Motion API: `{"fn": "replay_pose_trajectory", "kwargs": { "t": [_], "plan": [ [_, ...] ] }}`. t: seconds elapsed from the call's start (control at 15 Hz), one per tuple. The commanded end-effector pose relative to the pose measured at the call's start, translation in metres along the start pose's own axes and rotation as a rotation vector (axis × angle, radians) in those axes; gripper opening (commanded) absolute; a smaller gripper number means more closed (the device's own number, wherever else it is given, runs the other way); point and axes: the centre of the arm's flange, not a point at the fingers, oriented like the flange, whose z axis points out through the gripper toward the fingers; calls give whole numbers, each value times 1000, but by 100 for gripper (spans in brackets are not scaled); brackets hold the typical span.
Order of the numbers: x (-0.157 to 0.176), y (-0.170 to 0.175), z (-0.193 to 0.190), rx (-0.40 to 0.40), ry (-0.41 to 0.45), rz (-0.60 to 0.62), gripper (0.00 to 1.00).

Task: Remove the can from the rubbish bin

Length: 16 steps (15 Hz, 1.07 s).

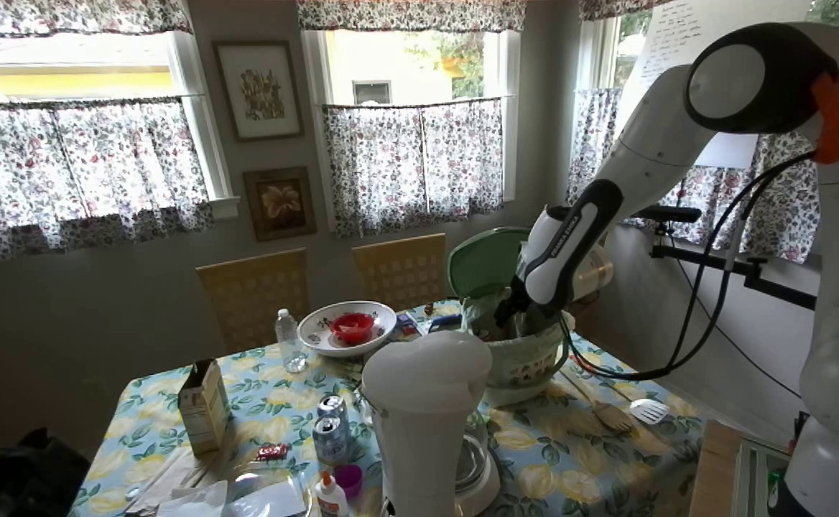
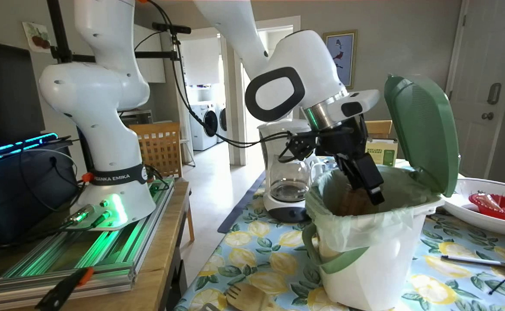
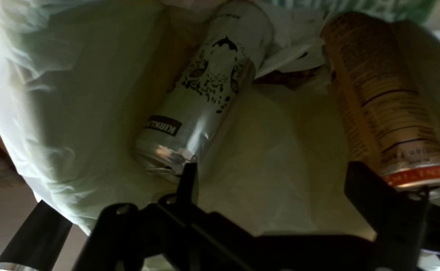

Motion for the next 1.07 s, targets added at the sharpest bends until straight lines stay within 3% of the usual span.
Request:
{"fn": "replay_pose_trajectory", "kwargs": {
  "t": [0.0, 0.73, 1.0],
  "plan": [
    [-4, 14, 2, 1, 15, -4, 100],
    [-6, 29, 16, 16, 92, 0, 100],
    [-10, 25, 26, 50, 64, 18, 100]
  ]
}}
